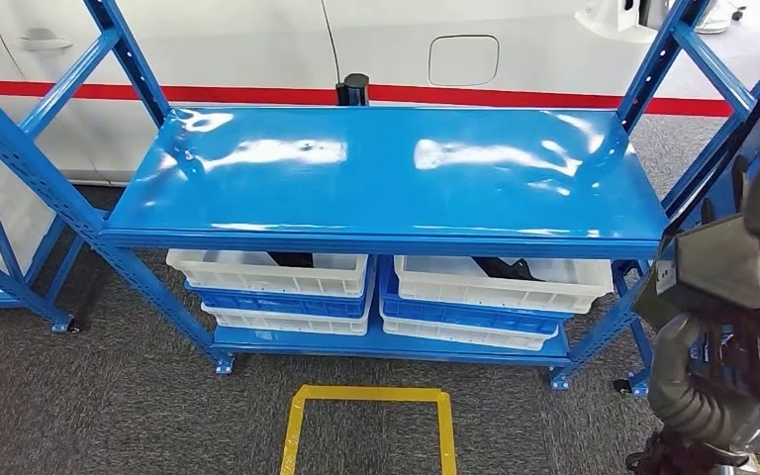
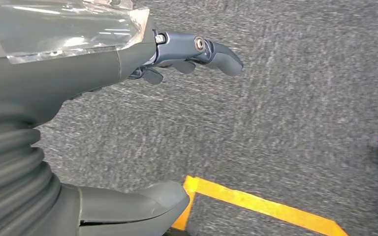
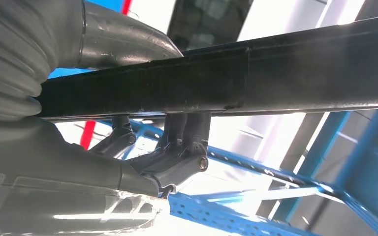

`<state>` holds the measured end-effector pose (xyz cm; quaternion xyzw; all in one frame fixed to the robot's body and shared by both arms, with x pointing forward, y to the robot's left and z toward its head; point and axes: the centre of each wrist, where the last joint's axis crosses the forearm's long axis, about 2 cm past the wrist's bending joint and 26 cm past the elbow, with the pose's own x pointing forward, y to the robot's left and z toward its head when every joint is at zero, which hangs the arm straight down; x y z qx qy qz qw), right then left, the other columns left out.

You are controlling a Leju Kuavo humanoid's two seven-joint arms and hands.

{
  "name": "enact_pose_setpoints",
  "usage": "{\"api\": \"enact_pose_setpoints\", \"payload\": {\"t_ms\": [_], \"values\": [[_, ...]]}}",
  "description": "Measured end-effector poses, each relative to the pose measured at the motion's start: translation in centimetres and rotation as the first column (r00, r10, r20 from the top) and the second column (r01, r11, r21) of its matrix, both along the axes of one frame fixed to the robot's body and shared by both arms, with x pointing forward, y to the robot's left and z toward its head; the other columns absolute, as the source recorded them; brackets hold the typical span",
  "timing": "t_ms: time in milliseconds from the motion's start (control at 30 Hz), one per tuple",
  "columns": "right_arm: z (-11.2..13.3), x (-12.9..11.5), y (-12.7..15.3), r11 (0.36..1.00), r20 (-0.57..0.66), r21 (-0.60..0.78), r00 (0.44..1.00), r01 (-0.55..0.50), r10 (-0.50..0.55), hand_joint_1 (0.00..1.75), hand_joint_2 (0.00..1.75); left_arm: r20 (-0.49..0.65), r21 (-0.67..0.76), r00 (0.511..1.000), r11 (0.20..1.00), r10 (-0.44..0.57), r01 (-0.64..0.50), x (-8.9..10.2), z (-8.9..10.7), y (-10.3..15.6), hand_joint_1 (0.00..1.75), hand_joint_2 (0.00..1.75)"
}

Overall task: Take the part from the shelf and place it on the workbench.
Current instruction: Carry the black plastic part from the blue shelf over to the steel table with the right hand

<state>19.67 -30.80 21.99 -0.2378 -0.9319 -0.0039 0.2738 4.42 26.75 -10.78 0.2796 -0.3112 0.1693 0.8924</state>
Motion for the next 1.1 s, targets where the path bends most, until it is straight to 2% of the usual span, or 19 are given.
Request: {"api": "enact_pose_setpoints", "payload": {"t_ms": [200, 567, 933, 1100], "values": [[-1.0, -0.7, 0.0, 1.000, -0.074, 0.008, 0.997, -0.015, 0.016, 1.75, 1.75, -0.004, 0.004, 1.000, 1.000, 0.014, -0.014, 0.0, 0.0, 0.0, 0.00, 1.75], [-1.9, -0.5, -0.1, 0.998, -0.124, 0.046, 0.991, -0.052, 0.058, 1.75, 1.75, -0.014, -0.002, 0.999, 0.999, 0.046, -0.046, -0.2, 0.0, -0.5, 0.00, 1.75], [-2.3, -0.5, -0.2, 0.998, -0.131, 0.050, 0.990, -0.046, 0.052, 1.75, 1.75, -0.017, -0.006, 0.998, 0.998, 0.057, -0.057, -0.3, 0.0, -0.7, 0.00, 1.75], [-2.6, -0.6, -0.2, 0.999, -0.119, 0.033, 0.993, -0.012, 0.016, 1.75, 1.75, -0.024, -0.002, 0.998, 0.998, 0.064, -0.065, -0.6, 0.0, -0.6, 0.00, 1.75]]}}
